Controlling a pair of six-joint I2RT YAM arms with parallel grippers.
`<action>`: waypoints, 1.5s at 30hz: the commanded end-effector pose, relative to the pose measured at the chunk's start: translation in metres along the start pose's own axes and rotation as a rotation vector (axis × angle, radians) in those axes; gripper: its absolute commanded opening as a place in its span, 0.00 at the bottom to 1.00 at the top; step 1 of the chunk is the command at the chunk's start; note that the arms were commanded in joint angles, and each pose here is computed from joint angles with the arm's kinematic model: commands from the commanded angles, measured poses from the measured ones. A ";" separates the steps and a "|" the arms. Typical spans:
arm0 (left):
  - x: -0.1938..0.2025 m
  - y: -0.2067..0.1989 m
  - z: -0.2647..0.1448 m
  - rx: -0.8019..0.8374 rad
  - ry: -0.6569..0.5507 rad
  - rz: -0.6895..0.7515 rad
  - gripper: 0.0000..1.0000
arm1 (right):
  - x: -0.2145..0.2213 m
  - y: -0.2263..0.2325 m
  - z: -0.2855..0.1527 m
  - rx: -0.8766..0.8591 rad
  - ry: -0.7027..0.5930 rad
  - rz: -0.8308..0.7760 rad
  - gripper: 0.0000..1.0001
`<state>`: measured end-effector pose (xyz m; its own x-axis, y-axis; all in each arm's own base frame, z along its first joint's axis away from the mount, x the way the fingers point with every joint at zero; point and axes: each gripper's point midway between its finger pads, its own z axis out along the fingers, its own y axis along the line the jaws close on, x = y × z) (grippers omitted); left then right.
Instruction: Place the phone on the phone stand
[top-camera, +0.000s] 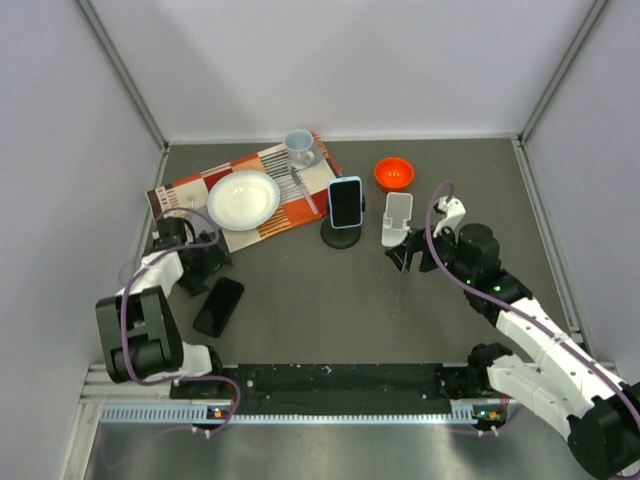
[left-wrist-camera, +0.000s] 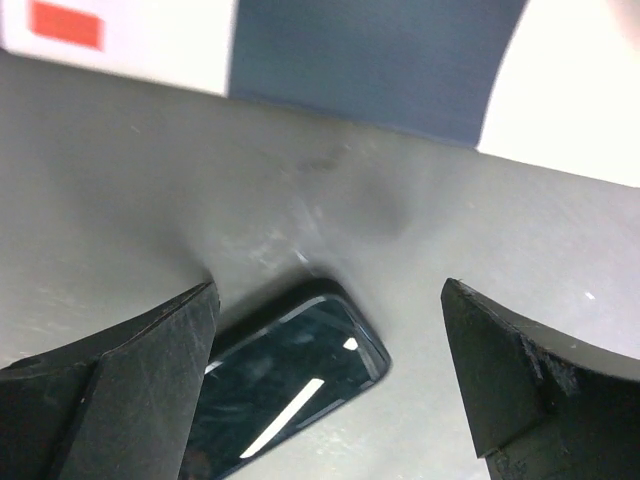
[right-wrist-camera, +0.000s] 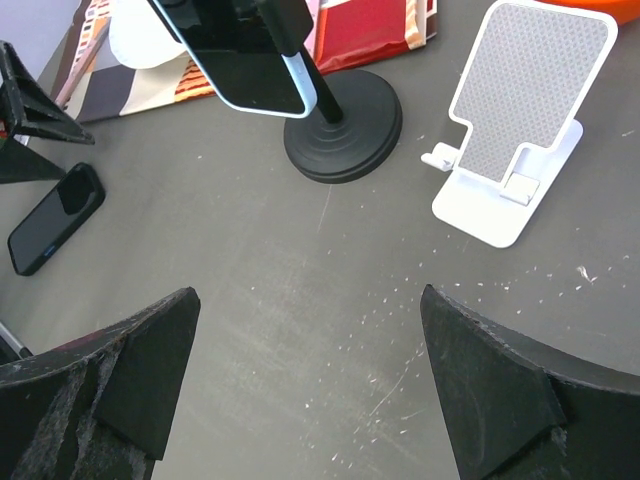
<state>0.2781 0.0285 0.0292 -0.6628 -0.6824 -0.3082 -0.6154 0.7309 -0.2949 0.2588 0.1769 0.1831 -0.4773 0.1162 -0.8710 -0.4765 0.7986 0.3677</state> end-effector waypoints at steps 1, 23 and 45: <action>0.044 -0.019 -0.005 0.158 0.126 -0.096 0.99 | -0.012 0.010 0.000 -0.037 -0.035 -0.010 0.92; 0.075 0.004 -0.086 -0.107 -0.043 -0.396 0.99 | -0.006 0.010 0.010 -0.042 0.024 0.014 0.91; 0.113 0.017 -0.096 -0.381 0.189 -0.963 0.99 | -0.002 0.011 0.005 -0.049 0.015 0.014 0.90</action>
<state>0.1453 -0.0381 0.0732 0.0440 -0.9971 0.0614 -0.9987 -0.0456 -0.0245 0.2578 0.1815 0.1688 -0.5284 0.0987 -0.8433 -0.4721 0.7914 0.3885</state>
